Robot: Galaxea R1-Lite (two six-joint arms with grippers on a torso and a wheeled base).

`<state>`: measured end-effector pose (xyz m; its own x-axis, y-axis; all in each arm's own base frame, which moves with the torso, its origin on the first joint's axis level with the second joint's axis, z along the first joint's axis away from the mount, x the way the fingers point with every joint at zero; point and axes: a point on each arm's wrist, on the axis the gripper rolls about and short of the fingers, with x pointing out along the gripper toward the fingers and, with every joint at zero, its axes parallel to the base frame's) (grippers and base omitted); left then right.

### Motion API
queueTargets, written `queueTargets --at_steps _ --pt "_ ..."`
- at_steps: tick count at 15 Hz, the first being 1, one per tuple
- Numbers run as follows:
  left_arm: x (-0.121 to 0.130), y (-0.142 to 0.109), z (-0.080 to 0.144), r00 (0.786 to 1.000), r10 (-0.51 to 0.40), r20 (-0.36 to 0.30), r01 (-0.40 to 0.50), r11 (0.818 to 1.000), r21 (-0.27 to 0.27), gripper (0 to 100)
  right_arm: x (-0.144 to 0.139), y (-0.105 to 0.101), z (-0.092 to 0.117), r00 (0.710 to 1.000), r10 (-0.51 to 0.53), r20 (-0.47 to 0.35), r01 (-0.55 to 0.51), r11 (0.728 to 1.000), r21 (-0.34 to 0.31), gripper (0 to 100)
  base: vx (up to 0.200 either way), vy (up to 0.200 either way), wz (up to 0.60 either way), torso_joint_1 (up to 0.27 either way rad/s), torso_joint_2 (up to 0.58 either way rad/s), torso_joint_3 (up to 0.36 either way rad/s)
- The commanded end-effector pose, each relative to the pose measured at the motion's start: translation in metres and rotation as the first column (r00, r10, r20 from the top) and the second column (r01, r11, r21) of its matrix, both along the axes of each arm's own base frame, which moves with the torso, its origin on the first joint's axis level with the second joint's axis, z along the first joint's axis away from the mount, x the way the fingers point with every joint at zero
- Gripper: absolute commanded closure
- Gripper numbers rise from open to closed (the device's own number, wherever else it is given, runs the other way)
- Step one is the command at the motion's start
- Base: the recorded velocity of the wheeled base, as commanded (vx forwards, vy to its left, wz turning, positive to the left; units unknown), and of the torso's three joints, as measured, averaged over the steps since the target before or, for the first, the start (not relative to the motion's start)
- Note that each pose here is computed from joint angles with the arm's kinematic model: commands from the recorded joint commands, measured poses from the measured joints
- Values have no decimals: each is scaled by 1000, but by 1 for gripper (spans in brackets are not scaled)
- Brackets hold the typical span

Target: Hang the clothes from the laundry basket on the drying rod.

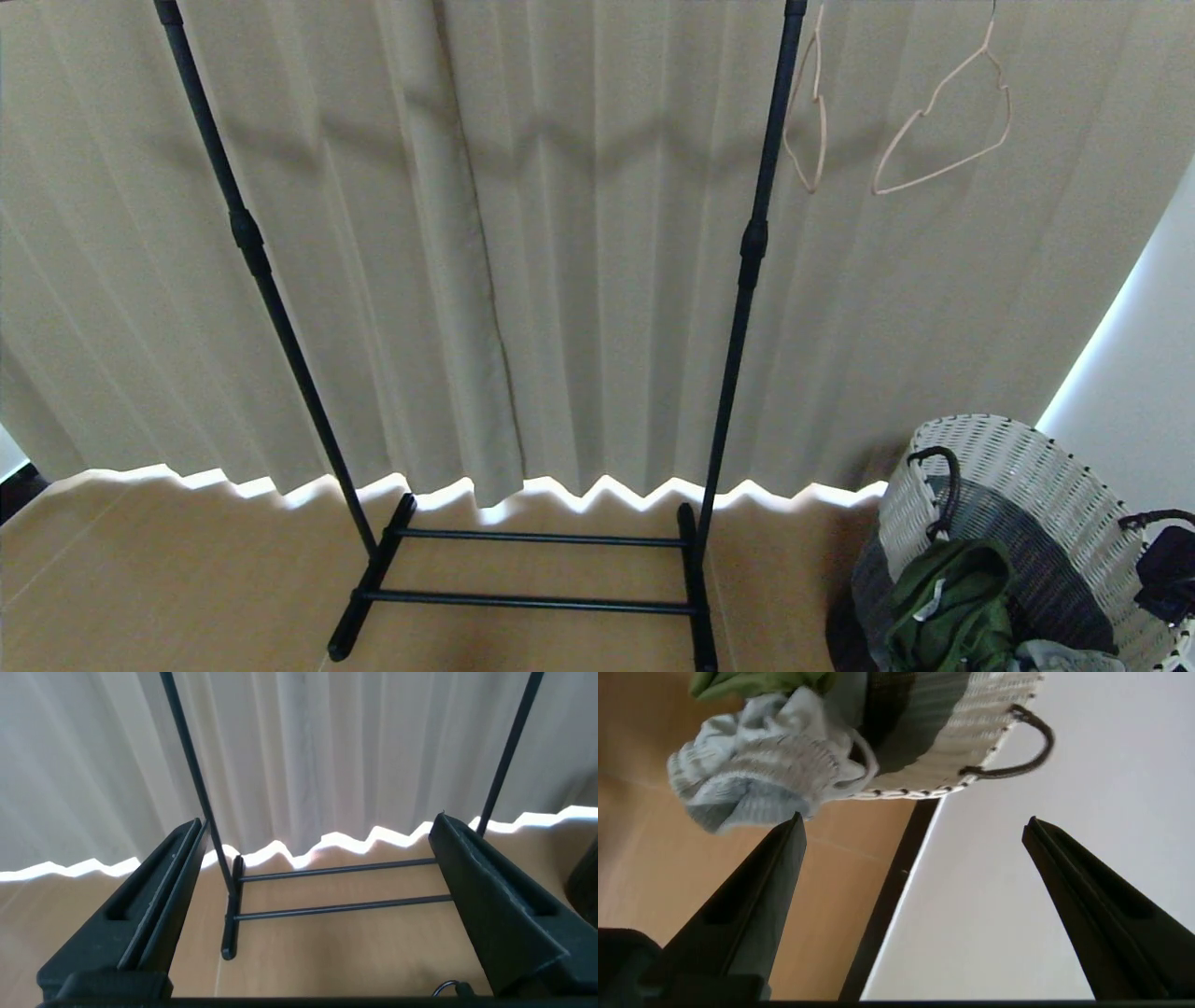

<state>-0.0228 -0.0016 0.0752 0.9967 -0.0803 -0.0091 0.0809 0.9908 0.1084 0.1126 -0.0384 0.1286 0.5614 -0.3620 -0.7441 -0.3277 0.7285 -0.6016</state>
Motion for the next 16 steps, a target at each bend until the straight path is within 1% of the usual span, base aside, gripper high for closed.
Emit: queueTargets --at_steps 1,2,5,8,9,10,11,12,13,15,16 --pt "0 0 0 1000 1 0 -1 1000 -2 0 1 0 -2 1000 6 -16 -6 1000 0 0 -200 0 0 2 2 2" --pt "0 0 0 1000 1 0 -1 1000 -4 0 1 0 -2 1000 5 -19 -5 1000 0 0 -200 0 0 7 -2 12" --pt "0 0 0 1000 -1 0 1 1000 1 0 2 -1 -6 999 3 -37 -2 1000 8 0 0 0 0 0 0 0" --pt "0 0 0 1000 -1 0 1 1000 4 0 13 -4 -12 999 7 -53 -6 1000 15 0 0 0 0 0 0 0" --pt "0 0 0 1000 -1 0 1 1000 4 0 27 -7 -25 998 32 -56 -29 998 46 0 0 0 0 0 0 0" --pt "0 0 0 1000 -1 0 1 1000 3 0 28 -7 -27 998 38 -59 -35 998 53 0 0 0 0 0 0 0" --pt "0 0 0 1000 1 0 -1 1000 0 0 33 -8 -36 995 61 -84 -55 996 73 0 0 0 0 0 0 0" --pt "0 0 0 1000 1 0 -1 1000 0 0 33 -8 -36 992 89 -95 -83 995 60 0 0 0 0 0 0 0" --pt "0 0 0 1000 1 0 -1 1000 0 0 33 -8 -38 989 96 -109 -90 994 60 0 0 0 0 0 0 0" --pt "0 0 0 1000 -1 0 1 1000 0 0 36 -9 -51 981 96 -171 -83 993 84 0 0 0 0 0 0 0" --pt "0 0 0 1000 -1 0 1 1000 1 0 40 -10 -55 980 98 -173 -84 992 90 0 0 0 0 0 0 0"
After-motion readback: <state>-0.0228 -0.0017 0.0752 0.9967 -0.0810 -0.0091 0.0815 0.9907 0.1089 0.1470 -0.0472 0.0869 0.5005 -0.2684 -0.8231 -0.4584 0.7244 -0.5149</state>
